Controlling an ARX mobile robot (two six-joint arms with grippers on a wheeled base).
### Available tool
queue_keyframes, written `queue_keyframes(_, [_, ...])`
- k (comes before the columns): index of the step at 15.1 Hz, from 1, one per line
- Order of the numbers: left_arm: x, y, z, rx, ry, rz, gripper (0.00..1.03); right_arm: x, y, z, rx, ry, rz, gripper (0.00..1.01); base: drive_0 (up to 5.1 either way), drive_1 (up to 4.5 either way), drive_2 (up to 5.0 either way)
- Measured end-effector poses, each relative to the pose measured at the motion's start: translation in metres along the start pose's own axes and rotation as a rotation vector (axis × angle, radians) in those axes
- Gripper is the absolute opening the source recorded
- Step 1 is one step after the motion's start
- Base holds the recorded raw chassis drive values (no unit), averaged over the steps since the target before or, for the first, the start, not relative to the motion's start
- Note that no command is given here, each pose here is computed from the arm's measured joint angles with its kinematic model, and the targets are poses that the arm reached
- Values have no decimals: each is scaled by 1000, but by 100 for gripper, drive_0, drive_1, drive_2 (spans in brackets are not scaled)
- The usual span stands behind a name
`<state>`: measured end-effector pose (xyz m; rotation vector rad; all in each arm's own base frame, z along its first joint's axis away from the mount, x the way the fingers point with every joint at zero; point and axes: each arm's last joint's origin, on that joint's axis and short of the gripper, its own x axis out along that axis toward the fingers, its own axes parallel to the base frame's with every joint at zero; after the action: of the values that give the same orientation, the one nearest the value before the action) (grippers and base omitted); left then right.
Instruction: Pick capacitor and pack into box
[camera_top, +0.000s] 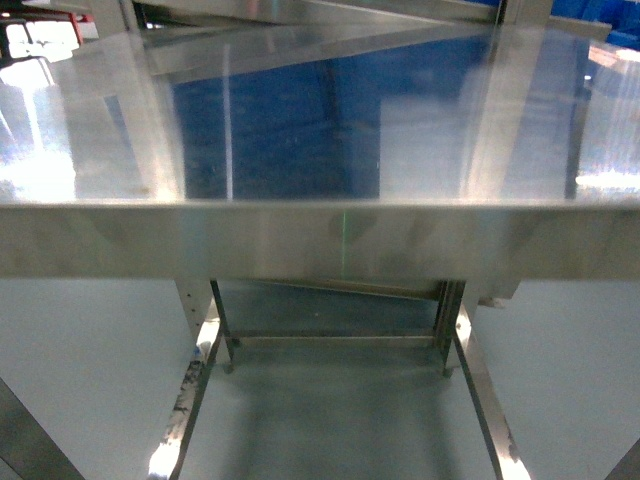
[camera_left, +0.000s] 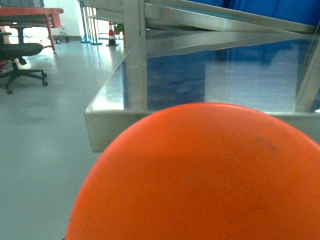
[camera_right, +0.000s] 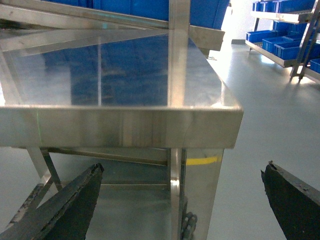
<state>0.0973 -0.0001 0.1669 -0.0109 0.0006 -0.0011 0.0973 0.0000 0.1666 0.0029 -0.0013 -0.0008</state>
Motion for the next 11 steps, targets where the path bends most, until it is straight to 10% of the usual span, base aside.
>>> queue_keyframes(11, [0,0,0,0,0,1,43,0,0,0,0,0,1,98,0,0,0])
